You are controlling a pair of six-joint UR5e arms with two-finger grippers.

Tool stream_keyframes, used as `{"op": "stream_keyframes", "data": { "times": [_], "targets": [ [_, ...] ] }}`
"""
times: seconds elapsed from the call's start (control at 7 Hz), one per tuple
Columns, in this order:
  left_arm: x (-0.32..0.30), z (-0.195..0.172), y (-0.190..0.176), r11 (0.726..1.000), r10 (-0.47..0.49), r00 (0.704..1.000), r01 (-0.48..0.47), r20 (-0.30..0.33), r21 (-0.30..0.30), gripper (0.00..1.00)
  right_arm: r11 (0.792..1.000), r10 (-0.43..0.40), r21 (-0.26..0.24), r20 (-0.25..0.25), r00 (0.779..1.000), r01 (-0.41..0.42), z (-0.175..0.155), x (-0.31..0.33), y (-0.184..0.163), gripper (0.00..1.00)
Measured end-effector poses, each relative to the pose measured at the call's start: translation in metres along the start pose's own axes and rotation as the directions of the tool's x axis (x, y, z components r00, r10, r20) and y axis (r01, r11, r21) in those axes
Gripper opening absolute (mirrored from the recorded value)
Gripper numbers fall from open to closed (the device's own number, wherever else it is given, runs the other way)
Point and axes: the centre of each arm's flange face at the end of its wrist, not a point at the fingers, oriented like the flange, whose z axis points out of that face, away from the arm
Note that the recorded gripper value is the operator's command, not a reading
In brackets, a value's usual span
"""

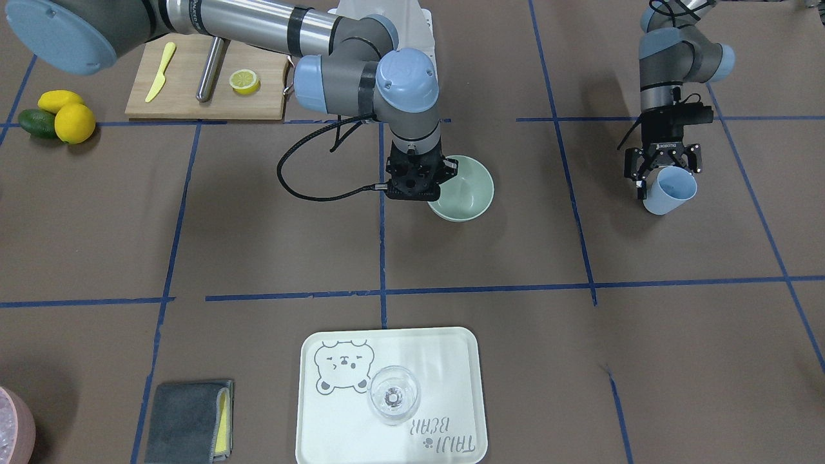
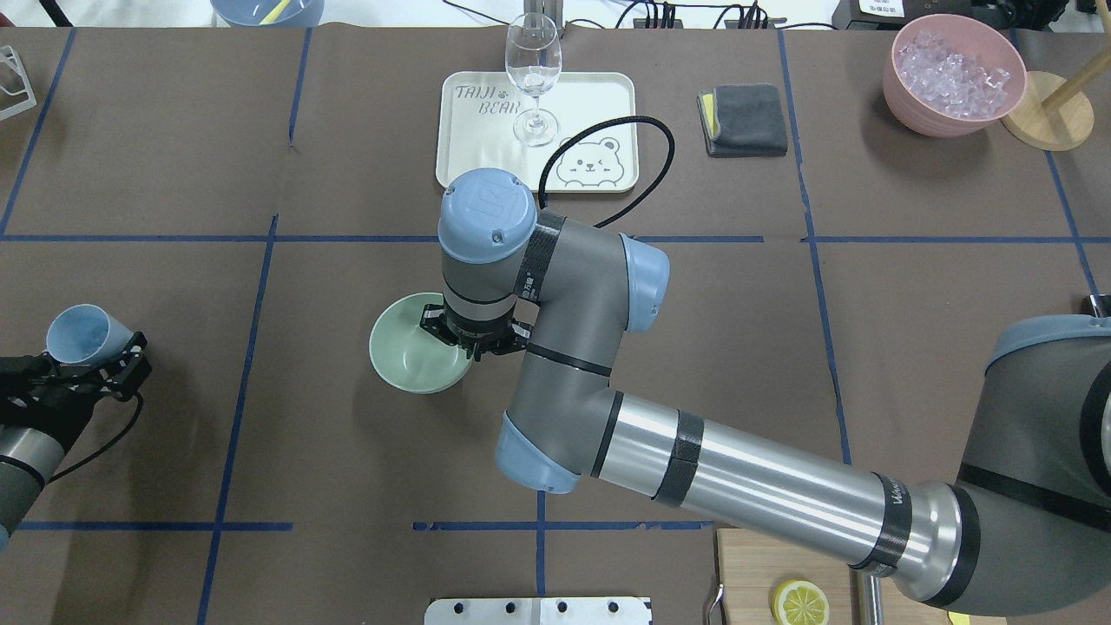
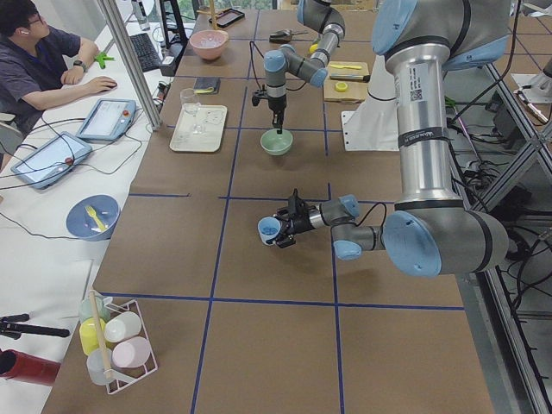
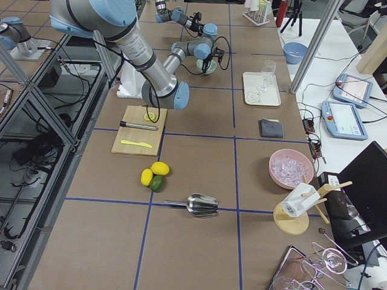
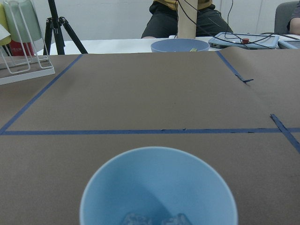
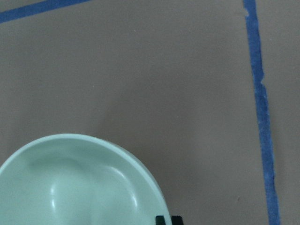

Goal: Pour ice into bowl

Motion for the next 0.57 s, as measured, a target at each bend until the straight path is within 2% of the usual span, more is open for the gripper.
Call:
{"op": "stream_keyframes", "data": {
  "times": [0.14,0.43,0.57],
  "targets": [
    [-0.002,0.002,-0.005,1.000,0.009,1.000,-0.009,0.002,0.009,0.93,1.000,-0.007,-0.004,0.008,1.000,0.007,0.002,-0.002,0.005,0.00],
    [-0.002,0.004,-0.009,1.000,0.015,1.000,-0.015,0.001,0.018,0.00,1.000,-0.009,-0.010,0.016,1.000,0.009,0.006,-0.005,0.013,0.00],
    [0.000,0.006,-0.011,1.000,0.011,1.000,-0.011,-0.001,0.022,0.00,1.000,-0.012,-0.002,0.016,1.000,0.012,0.007,-0.007,0.017,0.00]
  ]
}}
